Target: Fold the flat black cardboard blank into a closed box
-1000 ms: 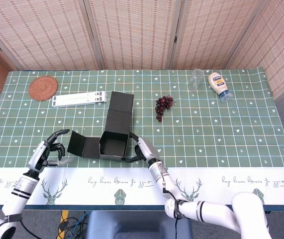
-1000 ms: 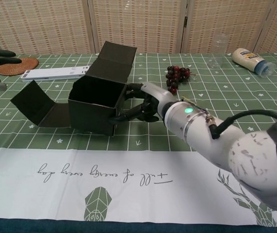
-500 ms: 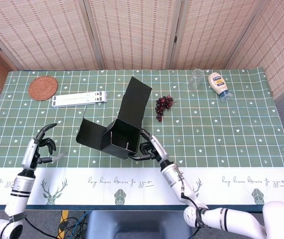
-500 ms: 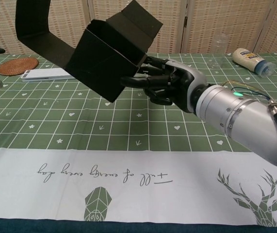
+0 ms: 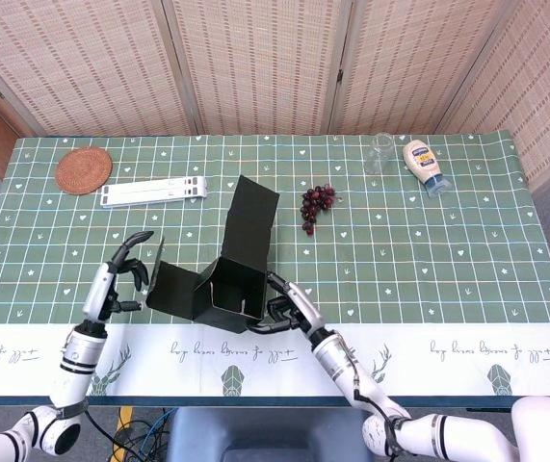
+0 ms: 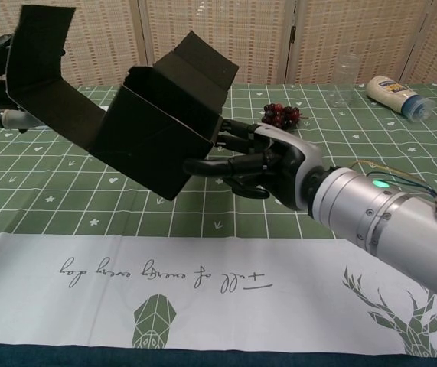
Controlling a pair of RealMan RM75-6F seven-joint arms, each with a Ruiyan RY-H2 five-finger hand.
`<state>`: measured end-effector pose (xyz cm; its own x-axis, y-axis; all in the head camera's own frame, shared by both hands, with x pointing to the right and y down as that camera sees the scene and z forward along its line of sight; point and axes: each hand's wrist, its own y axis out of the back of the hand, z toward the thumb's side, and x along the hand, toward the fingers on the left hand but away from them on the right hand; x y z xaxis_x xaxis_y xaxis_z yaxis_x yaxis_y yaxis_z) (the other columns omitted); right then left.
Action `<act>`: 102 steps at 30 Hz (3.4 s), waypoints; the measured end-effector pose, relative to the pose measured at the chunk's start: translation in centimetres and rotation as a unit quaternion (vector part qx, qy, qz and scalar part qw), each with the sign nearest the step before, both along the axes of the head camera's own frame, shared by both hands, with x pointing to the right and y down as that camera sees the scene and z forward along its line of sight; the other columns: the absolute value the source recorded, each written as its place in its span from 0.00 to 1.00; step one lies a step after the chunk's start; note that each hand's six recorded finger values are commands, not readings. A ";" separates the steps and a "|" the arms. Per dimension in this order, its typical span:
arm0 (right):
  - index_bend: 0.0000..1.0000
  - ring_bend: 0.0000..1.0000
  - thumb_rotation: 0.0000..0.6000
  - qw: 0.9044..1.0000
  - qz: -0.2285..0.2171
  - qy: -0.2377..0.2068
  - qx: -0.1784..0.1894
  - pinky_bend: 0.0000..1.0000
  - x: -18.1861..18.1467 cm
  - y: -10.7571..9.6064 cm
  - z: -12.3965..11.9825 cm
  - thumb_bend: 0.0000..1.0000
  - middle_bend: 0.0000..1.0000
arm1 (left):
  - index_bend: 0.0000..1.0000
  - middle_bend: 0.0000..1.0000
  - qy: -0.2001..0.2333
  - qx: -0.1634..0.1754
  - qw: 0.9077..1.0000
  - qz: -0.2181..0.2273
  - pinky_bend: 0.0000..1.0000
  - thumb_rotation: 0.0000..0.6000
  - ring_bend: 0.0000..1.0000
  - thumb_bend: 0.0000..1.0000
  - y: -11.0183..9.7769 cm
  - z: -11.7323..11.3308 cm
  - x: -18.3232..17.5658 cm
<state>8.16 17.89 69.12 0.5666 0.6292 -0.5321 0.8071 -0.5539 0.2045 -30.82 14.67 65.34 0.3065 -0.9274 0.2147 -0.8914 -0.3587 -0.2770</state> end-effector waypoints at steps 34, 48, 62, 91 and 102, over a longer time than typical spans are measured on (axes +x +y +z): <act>0.44 0.85 1.00 0.983 -0.124 0.130 0.029 1.00 -1.9 -0.5 3.1 0.33 0.53 | 0.36 0.25 -0.079 0.034 0.987 0.139 0.71 1.00 0.63 0.11 1.8 3.0 2.8; 0.44 0.85 1.00 0.972 -0.167 0.164 0.017 1.00 -2.3 0.5 5.5 0.33 0.53 | 0.43 0.30 -0.142 0.069 0.965 0.210 0.71 1.00 0.63 0.11 3.6 6.0 2.9; 0.44 0.85 1.00 0.966 -0.187 0.174 0.024 1.00 -2.3 0.7 5.9 0.33 0.52 | 0.43 0.32 -0.156 0.127 0.944 0.260 0.71 1.00 0.63 0.11 4.4 5.7 3.9; 0.44 0.85 1.00 0.955 -0.228 0.186 0.035 1.00 -2.8 0.8 5.2 0.35 0.52 | 0.44 0.31 -0.238 0.214 0.872 0.369 0.68 1.00 0.62 0.11 4.4 5.5 5.4; 0.44 0.85 1.00 0.951 -0.244 0.183 0.045 1.00 -3.2 0.6 4.6 0.35 0.52 | 0.52 0.40 -0.257 0.229 0.856 0.385 0.67 1.00 0.63 0.11 4.2 5.7 5.8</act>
